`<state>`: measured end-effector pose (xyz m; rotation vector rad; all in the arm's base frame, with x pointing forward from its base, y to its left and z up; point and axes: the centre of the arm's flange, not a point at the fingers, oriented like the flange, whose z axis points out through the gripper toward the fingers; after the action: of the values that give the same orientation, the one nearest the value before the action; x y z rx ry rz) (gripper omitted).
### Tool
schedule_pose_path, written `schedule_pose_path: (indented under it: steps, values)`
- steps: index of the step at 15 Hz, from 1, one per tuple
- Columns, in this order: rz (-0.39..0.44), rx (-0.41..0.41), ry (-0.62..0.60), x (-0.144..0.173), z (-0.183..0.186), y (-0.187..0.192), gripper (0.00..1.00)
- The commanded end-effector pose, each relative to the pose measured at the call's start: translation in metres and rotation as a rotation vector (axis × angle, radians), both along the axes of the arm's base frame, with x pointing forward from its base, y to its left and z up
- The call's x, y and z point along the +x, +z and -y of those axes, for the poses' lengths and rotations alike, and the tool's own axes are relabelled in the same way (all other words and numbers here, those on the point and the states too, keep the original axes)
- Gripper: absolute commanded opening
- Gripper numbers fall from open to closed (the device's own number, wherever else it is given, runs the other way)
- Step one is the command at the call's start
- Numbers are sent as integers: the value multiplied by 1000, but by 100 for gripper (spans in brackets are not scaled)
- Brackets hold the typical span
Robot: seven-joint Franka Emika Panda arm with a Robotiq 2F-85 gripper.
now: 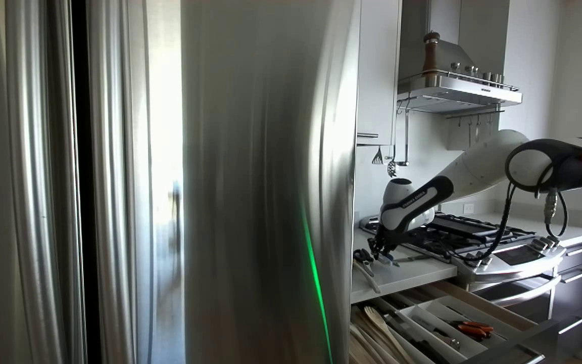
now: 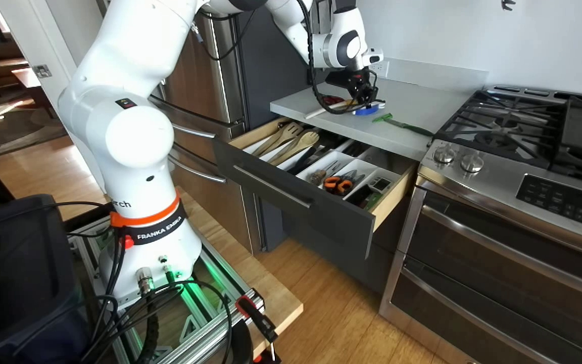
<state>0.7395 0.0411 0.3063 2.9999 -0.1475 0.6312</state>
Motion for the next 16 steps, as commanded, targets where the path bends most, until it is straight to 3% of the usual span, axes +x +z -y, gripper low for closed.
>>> schedule_pose_path:
  steps: [1,5,9,12,16]
  values:
    - [34,20,35,-17,-13,38,9]
    - [80,80,252,-41,-52,71,9]
    - [86,76,491,-60,-106,78,9]
    - [64,84,663,-69,-141,67,9]
    - [39,37,786,-77,-169,35,9]
